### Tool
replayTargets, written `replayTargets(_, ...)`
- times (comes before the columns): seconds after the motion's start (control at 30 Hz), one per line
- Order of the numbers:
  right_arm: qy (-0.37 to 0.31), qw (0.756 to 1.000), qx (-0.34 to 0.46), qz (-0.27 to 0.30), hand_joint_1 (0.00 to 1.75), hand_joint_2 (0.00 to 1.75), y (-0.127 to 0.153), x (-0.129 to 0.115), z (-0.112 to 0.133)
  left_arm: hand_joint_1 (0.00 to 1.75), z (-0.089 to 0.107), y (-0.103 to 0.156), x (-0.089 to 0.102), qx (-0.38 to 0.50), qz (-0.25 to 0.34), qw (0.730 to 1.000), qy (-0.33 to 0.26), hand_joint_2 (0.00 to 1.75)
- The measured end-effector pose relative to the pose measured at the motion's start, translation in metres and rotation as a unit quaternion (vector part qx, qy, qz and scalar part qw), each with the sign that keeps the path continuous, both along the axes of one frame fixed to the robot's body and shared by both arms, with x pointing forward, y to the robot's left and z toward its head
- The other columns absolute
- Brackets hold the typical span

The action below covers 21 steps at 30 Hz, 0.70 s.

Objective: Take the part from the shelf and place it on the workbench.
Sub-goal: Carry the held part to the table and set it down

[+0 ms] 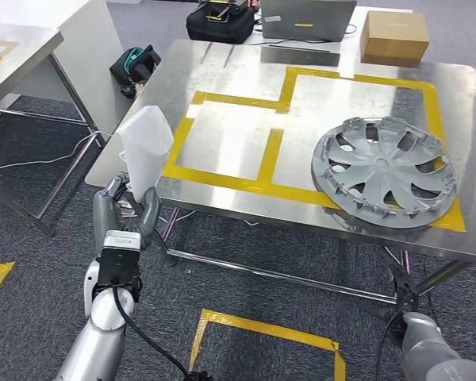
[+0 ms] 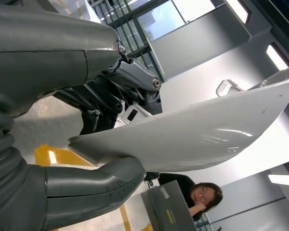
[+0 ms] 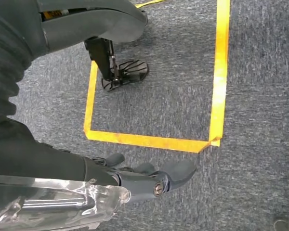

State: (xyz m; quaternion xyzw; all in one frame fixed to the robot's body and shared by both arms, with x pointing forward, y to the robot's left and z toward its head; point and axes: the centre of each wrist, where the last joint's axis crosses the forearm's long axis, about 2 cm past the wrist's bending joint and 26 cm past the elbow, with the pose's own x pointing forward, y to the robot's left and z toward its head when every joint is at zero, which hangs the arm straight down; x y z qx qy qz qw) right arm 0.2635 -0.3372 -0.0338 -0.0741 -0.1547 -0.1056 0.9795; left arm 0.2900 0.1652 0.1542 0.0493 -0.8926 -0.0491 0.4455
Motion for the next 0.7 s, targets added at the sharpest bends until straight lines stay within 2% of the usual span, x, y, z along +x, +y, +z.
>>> replayTargets(0.7, 0.006, 1.0, 0.005, -0.002, 0.0, 1.75, 0.0008, -0.0005, -0.0004, 1.75, 0.0006, -0.0047, -0.0014, -0.002, -0.009, 1.0, 0.004, 1.75)
